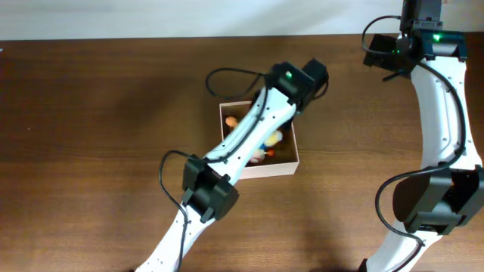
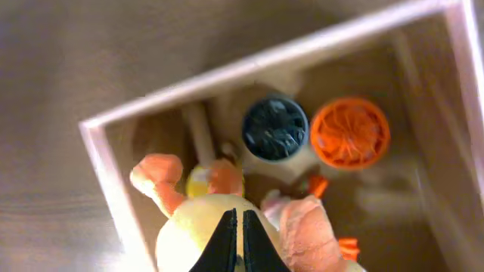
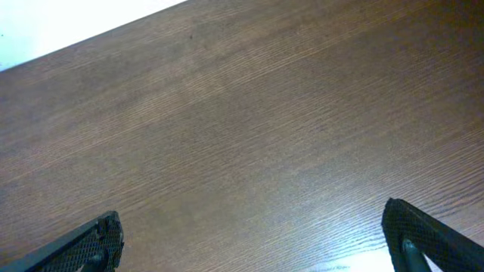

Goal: Pack container
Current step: 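Carry the plush bunny with the left gripper over the box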

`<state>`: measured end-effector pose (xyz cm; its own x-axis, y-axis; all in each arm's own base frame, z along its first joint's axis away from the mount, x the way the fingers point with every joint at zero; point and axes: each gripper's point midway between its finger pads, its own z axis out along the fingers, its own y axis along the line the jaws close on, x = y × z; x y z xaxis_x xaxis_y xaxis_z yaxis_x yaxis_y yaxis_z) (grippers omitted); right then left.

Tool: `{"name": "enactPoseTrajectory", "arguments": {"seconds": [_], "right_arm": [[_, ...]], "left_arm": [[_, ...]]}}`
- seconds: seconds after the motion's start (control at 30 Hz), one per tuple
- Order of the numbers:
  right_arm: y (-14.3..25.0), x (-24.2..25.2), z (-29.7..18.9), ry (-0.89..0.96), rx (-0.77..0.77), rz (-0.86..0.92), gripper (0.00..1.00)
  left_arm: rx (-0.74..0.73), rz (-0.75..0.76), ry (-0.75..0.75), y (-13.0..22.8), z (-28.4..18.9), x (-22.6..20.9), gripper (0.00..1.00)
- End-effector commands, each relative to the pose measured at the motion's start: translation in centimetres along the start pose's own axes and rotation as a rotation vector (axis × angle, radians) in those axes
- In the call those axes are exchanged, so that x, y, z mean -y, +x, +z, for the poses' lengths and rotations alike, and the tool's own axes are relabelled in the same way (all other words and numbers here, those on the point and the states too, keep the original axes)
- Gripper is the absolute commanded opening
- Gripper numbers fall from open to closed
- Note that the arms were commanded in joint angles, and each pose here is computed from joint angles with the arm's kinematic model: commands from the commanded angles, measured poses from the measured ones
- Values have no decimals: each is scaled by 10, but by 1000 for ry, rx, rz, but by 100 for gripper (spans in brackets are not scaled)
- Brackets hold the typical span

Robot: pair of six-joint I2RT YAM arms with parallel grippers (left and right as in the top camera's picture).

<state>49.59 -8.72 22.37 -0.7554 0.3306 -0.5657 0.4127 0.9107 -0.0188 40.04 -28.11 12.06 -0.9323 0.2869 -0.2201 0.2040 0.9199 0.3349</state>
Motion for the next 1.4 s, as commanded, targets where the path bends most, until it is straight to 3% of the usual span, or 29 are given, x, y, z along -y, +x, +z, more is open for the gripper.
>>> {"name": "enactPoseTrajectory", "arguments": {"seconds": [0.0, 0.4, 0.83, 1.1, 1.37], "right_arm": [[-3, 1, -1, -2, 6, 0, 99], [-3, 1, -1, -1, 6, 0, 99], [-3, 1, -1, -2, 6, 0, 99], [-3, 1, -1, -2, 6, 0, 99], [-3, 1, -1, -2, 6, 0, 99]], "left_arm": [[-67, 15, -5, 24, 6, 17, 2], [-93, -11, -31, 32, 17, 21, 2], [94, -96, 31, -15, 18, 37, 2], [76, -117, 17, -16, 16, 19, 2], [178, -172, -20, -35, -29, -18, 2]]}}
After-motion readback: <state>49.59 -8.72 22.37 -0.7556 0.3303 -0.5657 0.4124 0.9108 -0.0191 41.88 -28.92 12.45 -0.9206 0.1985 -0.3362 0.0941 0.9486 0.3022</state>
